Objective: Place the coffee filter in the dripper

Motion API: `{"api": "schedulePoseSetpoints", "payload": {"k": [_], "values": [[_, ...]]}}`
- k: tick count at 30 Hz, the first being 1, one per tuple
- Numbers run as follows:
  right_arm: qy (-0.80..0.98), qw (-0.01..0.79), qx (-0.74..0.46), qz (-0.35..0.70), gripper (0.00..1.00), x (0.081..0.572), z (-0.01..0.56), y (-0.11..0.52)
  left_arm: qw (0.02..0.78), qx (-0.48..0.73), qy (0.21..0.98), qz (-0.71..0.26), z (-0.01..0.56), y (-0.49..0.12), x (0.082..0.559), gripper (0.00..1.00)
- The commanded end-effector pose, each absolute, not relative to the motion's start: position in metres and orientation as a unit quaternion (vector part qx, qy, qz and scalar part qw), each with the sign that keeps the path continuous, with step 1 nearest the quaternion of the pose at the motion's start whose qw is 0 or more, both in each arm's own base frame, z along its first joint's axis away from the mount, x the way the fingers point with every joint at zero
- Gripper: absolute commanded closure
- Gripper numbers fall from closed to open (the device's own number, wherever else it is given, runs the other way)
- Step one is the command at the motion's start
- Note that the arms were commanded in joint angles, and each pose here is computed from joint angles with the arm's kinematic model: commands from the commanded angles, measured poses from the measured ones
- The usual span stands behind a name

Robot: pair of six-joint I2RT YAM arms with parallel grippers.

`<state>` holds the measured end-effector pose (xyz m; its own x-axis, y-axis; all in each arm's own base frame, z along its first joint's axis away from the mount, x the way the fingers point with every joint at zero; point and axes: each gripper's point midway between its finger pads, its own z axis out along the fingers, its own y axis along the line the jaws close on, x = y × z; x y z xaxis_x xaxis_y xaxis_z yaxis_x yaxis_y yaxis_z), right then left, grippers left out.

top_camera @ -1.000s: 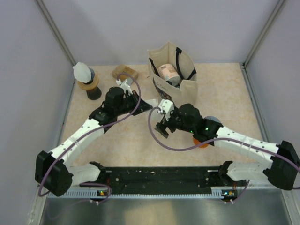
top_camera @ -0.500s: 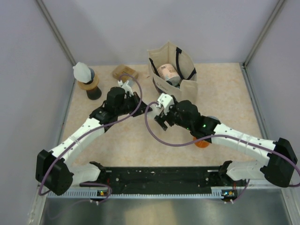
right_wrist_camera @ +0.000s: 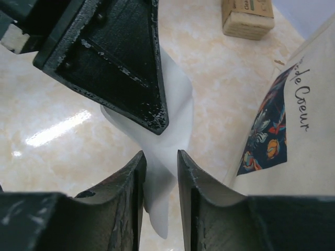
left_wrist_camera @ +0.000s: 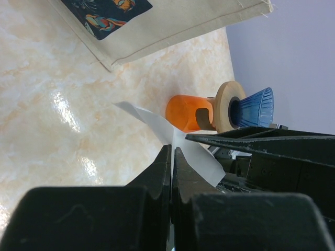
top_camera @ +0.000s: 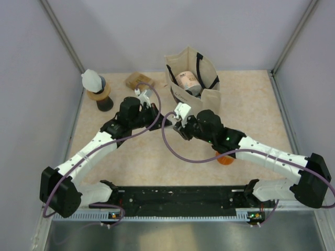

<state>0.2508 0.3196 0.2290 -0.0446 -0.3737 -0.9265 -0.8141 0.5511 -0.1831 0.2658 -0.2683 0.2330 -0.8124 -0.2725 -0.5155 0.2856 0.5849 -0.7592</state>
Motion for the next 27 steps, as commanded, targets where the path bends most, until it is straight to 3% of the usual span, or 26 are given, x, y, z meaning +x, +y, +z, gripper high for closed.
{"api": "schedulePoseSetpoints", "payload": {"k": [1,7,9,10,13,17,20,27], "values": [[0.665,0.553,-0.435,0.25,0.73,0.241,0.252,0.336,0.333,0.035,0.81,-0.481,0.264,-0.277,0.267,1.0],[0.662,0.536,-0.448,0.272,0.99,0.231,0.244,0.341,0.321,0.06,0.796,-0.509,0.271,-0.285,0.26,1.0],[0.664,0.538,-0.443,0.27,1.0,0.233,0.245,0.34,0.322,0.068,0.792,-0.514,0.275,-0.286,0.257,1.0],[0.667,0.539,-0.439,0.266,1.0,0.234,0.244,0.338,0.326,0.068,0.791,-0.513,0.275,-0.285,0.258,0.96],[0.669,0.557,-0.416,0.263,1.0,0.238,0.253,0.333,0.347,0.074,0.787,-0.504,0.281,-0.279,0.255,0.7],[0.673,0.576,-0.384,0.261,1.0,0.238,0.26,0.319,0.391,0.075,0.778,-0.487,0.294,-0.264,0.251,0.27],[0.671,0.595,-0.35,0.27,1.0,0.234,0.27,0.307,0.428,0.063,0.773,-0.464,0.302,-0.248,0.249,0.19],[0.667,0.607,-0.29,0.32,1.0,0.221,0.294,0.293,0.473,0.108,0.726,-0.488,0.318,-0.241,0.225,0.1]]}}
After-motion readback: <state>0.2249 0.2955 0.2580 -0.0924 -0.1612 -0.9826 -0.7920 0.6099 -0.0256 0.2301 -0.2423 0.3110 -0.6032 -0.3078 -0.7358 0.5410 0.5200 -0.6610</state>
